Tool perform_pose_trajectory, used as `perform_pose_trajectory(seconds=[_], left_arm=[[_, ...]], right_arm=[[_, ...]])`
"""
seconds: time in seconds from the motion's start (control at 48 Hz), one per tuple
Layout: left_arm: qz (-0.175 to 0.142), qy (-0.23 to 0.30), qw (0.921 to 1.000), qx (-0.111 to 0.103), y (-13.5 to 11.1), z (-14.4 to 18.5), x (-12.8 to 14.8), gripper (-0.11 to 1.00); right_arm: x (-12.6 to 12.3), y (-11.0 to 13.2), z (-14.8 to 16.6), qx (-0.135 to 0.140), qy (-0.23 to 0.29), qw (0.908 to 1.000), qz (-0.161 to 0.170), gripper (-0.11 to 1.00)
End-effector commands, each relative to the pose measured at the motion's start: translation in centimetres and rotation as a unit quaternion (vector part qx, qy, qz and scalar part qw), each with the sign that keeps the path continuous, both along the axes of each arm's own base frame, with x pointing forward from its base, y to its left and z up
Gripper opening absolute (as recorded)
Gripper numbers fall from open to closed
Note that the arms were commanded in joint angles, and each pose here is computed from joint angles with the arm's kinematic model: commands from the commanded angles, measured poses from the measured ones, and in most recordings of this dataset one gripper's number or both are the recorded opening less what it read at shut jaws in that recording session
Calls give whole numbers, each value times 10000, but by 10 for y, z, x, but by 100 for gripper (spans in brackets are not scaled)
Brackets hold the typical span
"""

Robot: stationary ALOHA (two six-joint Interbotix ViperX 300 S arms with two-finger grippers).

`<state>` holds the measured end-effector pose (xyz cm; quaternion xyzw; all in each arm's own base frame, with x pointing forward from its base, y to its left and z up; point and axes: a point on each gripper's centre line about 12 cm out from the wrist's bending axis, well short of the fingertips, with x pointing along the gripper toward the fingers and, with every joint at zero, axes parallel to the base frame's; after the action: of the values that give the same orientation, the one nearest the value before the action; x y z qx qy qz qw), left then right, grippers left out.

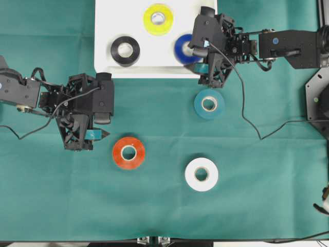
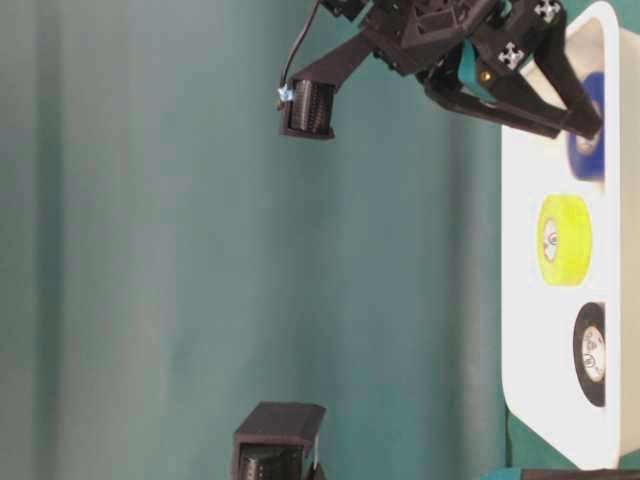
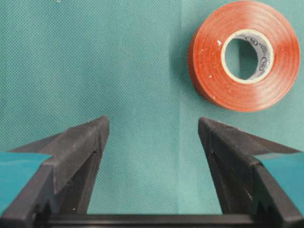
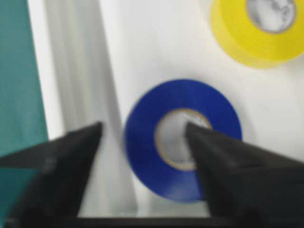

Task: Put the tape alternately from left to right into the white case.
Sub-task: 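Release the blue roll in the tray and raise the right gripper, then lower the left gripper into the red-orange roll's hole and close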

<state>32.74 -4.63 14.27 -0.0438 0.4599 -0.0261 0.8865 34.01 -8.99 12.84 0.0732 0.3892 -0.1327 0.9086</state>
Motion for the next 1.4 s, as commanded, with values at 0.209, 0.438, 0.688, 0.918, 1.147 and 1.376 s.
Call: perform_pose_trajectory(seconds=[0.209,0.438,0.688,0.918,1.147,1.376], left_arm=[[-4,-219,9998,-41,-2,13,4,93],[-4,-204,9998,-39,-2,12,4,93],[-4,-188,9998,-37,-1,11,3,93],[-4,-196,9998,-38,-2,12,3,93],[2,-218,9998,-45,-2,13,4,93],[7,-202,9998,-49,-2,12,4,93]], right_arm=[[4,-1,9,-29,-155,9999,11,86],[5,0,11,-31,-186,9998,13,86],[6,19,37,-107,-553,9980,279,86],[5,46,56,-129,-862,9940,665,86],[4,73,59,-74,-1024,9887,1089,86],[1,82,54,-38,-985,9877,1212,86]])
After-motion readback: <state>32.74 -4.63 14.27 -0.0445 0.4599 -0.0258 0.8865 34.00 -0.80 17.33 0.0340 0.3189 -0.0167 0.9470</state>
